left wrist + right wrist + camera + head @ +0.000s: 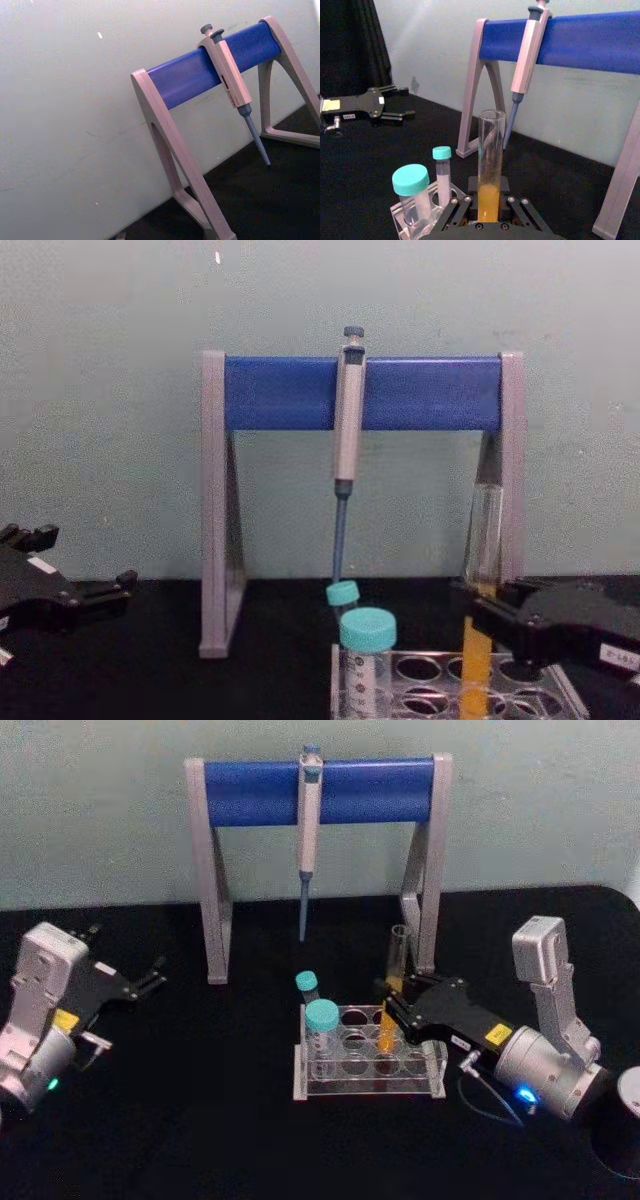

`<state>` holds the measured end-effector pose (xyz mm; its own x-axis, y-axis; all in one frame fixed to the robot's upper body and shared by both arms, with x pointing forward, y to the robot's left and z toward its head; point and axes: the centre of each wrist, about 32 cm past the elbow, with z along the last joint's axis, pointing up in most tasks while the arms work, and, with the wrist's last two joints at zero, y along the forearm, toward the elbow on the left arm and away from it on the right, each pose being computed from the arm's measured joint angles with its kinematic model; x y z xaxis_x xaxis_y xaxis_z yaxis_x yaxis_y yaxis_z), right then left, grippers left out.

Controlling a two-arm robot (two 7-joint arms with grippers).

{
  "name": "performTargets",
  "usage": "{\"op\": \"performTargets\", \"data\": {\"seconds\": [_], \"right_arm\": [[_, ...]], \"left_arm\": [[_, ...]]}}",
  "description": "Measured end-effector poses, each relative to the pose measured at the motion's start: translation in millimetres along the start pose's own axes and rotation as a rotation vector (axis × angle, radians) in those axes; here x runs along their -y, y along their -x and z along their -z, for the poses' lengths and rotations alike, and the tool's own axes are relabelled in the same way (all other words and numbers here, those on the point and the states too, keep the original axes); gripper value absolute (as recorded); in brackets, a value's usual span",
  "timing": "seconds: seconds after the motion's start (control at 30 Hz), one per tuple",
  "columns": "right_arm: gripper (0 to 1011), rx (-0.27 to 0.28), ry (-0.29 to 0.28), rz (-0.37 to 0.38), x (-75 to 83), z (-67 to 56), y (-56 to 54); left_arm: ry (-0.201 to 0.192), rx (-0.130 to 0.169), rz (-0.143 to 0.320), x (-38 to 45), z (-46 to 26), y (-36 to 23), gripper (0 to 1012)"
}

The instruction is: Pick up the test tube from the test tube rack, shake it, then place it back into the test tube rack.

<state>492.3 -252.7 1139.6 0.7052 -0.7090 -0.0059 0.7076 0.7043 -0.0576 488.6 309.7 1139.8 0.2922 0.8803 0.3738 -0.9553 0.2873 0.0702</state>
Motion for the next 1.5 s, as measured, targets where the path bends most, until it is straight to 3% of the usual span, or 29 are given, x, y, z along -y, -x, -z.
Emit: {"op": "performTargets", "data": {"seconds": [1.03,1.17,1.5], "right_arm": [[233,-0.003,0.019,0.006,-3.4,5.1,0.1],[320,-0.003,0.021,0.006,-3.2,5.3,0.0],[664,-0.003,0.020,0.006,-3.0,5.1,-0.1]], "left_arm": [[0.000,0.000,0.000,0.0,0.0,0.0,1001],[0.000,0.000,0.000,0.0,0.0,0.0,1001],[0.000,0.000,0.000,0.0,0.0,0.0,1002]]}}
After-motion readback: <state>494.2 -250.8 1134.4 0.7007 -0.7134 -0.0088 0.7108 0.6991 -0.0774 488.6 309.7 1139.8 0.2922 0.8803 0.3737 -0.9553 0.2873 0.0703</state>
